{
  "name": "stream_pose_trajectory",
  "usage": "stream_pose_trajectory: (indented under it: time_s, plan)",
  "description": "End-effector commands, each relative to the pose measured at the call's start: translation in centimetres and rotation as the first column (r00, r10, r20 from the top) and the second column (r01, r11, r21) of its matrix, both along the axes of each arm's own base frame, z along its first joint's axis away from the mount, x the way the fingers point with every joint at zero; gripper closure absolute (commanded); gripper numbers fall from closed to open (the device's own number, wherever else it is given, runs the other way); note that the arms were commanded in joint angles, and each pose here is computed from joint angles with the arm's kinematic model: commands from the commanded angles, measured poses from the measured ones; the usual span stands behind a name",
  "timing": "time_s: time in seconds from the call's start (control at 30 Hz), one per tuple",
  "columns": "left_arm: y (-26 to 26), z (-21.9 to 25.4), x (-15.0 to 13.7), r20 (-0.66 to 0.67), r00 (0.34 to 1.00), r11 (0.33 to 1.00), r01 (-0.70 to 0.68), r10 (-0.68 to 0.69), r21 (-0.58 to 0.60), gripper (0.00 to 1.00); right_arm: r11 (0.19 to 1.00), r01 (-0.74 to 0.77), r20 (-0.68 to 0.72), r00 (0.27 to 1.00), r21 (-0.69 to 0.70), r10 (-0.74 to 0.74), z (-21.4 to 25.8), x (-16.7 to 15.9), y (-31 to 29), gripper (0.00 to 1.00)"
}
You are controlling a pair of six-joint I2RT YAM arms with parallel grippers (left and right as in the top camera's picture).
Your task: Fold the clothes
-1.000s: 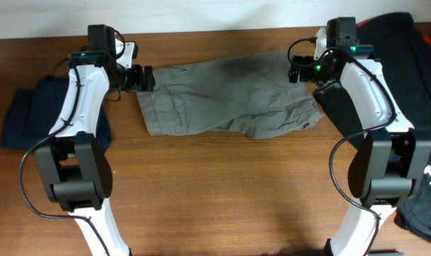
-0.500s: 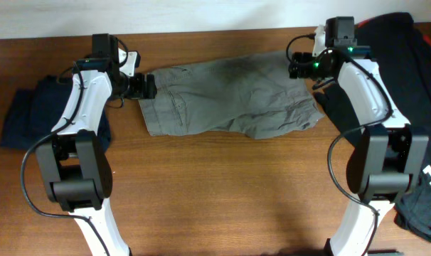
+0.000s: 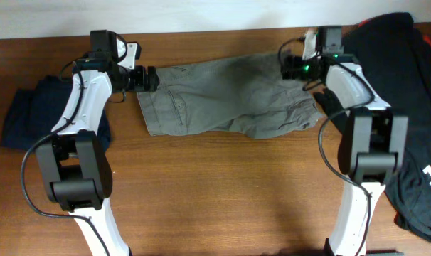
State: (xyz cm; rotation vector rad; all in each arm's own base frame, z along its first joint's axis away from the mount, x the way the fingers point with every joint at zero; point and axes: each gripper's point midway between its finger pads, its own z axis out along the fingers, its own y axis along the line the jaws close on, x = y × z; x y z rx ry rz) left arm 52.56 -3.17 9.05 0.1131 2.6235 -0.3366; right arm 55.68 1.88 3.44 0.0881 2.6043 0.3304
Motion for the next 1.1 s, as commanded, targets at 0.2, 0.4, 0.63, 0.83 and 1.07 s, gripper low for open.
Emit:
stream_pose_trajectory:
  time_s: [0.2,0.4,0.63,0.83,1.07]
  plan:
    - [-1.2,0.3,-0.4,-0.005,1.000,0.999,0.020,-0.020,-0.029,0.01,0.999,-0.039,-0.268,0.962,0.018,0.043,-3.6,-5.7,1.4,0.21]
    - [-1.1,-0.1,-1.1,-0.038,0.999,0.999,0.017,-0.018,-0.027,0.01,0.999,-0.049,-0.456,0.889,-0.013,0.038,-4.5,-10.5,0.8,0.37]
    - [-1.1,-0.2,-1.2,-0.045,0.999,0.999,0.017,-0.018,-0.027,0.01,0.998,-0.052,-0.569,0.822,-0.025,0.028,-4.0,-13.8,0.5,0.38]
    - [-1.1,-0.2,-1.2,-0.045,0.999,0.999,0.017,-0.018,-0.028,0.01,0.998,-0.045,-0.430,0.903,-0.037,0.025,0.7,-10.0,0.3,0.28]
    - [-1.1,-0.2,-1.4,-0.054,0.998,0.999,0.017,-0.019,-0.028,0.01,0.995,-0.008,-0.095,0.996,-0.103,-0.002,7.6,-1.8,-0.7,0.15]
